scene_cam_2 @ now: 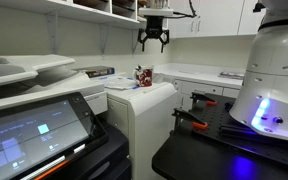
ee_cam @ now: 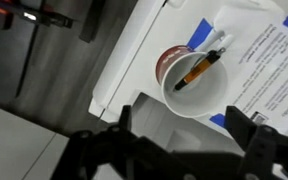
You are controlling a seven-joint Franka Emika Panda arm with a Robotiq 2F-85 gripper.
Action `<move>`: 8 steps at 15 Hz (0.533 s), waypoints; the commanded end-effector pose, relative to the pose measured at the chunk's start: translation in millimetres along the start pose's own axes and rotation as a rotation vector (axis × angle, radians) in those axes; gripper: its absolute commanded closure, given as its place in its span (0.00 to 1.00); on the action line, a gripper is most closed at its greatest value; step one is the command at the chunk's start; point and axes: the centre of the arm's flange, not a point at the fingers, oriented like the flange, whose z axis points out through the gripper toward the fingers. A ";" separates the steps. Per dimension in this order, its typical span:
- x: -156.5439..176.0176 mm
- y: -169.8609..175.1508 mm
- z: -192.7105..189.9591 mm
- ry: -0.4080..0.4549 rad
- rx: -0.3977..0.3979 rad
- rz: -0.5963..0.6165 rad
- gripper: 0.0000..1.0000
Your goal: Pick up the pen and put it down
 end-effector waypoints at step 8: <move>7.7 -4.3 30.5 -0.104 -0.014 0.176 0.00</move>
